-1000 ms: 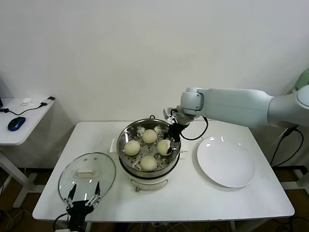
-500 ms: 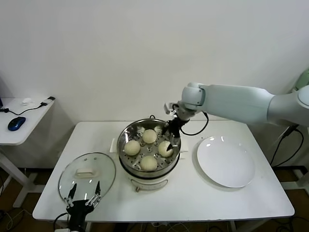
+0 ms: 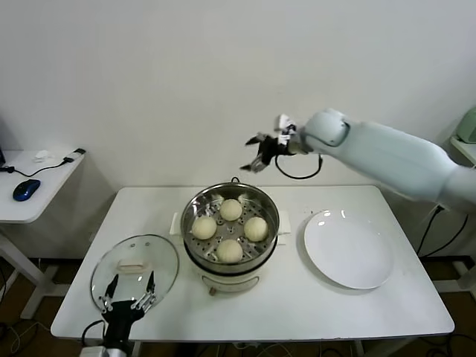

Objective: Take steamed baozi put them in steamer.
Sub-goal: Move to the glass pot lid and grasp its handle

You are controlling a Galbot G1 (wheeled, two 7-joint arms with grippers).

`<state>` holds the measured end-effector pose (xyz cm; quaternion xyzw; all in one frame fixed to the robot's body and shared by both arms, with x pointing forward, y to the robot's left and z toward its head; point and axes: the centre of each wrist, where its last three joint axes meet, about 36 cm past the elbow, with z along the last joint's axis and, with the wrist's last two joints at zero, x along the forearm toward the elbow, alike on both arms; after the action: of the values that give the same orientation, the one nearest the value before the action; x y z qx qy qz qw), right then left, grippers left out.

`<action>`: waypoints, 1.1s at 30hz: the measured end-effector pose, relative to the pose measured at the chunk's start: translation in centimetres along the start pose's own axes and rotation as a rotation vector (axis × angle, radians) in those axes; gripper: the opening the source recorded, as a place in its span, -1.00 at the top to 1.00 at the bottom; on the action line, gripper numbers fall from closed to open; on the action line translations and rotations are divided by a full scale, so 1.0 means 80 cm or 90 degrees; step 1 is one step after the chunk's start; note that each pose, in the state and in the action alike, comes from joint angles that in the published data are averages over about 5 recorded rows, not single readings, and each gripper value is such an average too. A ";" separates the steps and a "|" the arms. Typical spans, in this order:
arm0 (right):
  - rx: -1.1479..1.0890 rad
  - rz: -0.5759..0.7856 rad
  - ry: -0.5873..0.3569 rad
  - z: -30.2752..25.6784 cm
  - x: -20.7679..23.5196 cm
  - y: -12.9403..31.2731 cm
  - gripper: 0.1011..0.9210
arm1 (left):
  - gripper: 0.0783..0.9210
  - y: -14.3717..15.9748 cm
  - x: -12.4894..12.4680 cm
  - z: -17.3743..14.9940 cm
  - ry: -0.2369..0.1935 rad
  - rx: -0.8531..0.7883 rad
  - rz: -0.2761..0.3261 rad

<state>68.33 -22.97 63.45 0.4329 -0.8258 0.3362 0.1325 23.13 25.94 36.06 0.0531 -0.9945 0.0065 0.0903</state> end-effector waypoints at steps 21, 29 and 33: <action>-0.326 0.406 -0.146 0.343 0.109 0.228 -0.76 | -0.77 0.036 -0.046 0.008 -0.086 -0.101 0.007; -0.399 0.462 -0.137 0.425 0.119 0.382 -0.76 | -0.77 0.059 -0.053 0.023 -0.118 -0.266 -0.040; -0.420 0.487 -0.138 0.437 0.118 0.433 -0.76 | -0.77 0.076 -0.054 0.036 -0.129 -0.402 -0.066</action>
<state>37.38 -38.45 27.20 0.0674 -0.9962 0.0352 0.0430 26.17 32.34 32.48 0.0731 -0.9473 -0.3120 0.0035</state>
